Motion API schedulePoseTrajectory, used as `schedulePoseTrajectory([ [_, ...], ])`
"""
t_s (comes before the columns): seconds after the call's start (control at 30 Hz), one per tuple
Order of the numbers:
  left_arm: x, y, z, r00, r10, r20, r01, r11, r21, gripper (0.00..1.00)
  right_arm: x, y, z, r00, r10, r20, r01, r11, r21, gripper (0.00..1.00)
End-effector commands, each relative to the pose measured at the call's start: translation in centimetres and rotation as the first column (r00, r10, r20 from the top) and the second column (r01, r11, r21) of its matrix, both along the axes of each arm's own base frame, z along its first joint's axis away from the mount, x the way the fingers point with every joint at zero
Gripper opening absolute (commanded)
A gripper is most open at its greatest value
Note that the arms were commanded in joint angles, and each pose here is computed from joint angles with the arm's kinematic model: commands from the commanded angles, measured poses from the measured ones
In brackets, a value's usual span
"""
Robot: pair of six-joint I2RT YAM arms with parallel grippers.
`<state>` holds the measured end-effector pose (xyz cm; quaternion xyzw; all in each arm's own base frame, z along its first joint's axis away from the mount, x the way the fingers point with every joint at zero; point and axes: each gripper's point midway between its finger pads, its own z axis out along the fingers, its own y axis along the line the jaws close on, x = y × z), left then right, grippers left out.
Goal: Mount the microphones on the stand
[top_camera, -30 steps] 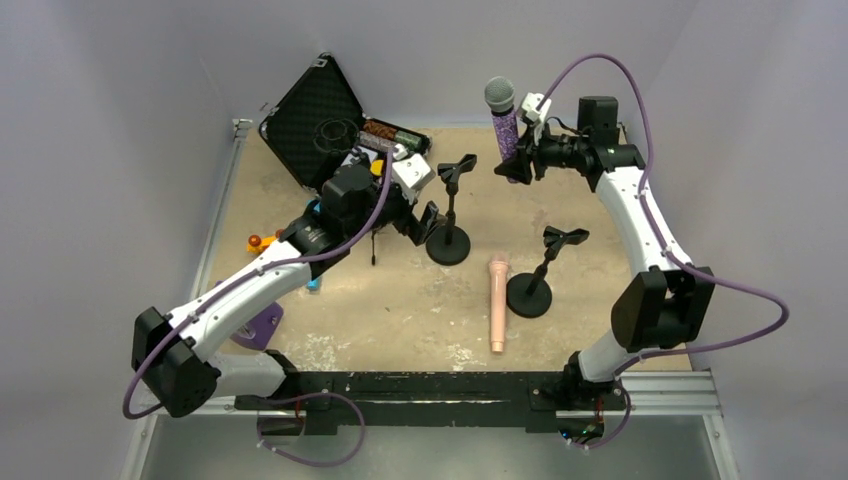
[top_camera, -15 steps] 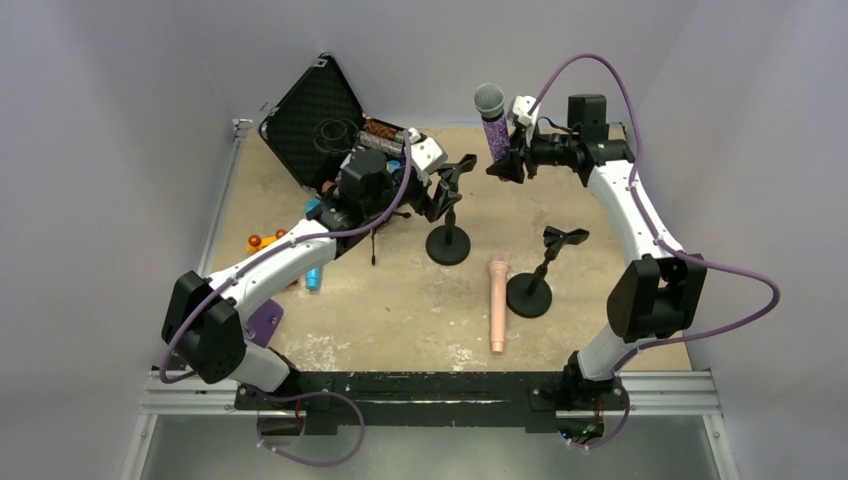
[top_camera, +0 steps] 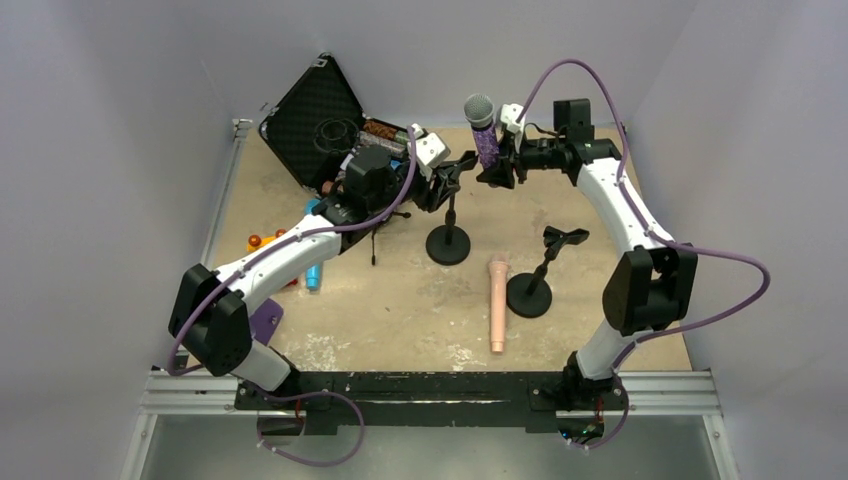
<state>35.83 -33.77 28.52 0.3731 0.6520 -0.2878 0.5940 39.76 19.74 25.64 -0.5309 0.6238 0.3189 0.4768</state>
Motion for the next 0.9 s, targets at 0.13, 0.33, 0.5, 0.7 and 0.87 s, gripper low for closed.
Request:
schedulePoseTrajectory([
  [0.13,0.4,-0.6,3.9,0.997,-0.019,0.079,0.026,0.996,-0.085,0.00,-0.2,1.1,1.4,0.997,0.065,0.047,-0.066,0.997,0.032,0.00],
  [0.33,-0.8,-0.7,3.8,0.997,-0.051,0.058,0.058,0.990,-0.129,0.00,-0.4,1.6,1.3,0.994,0.108,0.028,-0.109,0.992,0.061,0.00],
  [0.5,-1.2,-0.6,3.5,0.998,-0.056,0.012,0.057,0.987,-0.152,0.28,-0.3,1.8,1.6,0.993,0.120,0.020,-0.121,0.989,0.080,0.00],
  [0.7,-1.0,-0.3,4.0,0.999,-0.032,0.015,0.034,0.986,-0.163,0.74,-0.2,2.0,1.7,0.992,0.124,0.011,-0.124,0.988,0.091,0.00],
  [0.87,-0.5,-0.2,4.4,0.999,-0.019,0.027,0.023,0.989,-0.147,0.79,-0.4,2.0,1.8,0.991,0.132,0.000,-0.132,0.986,0.103,0.00],
])
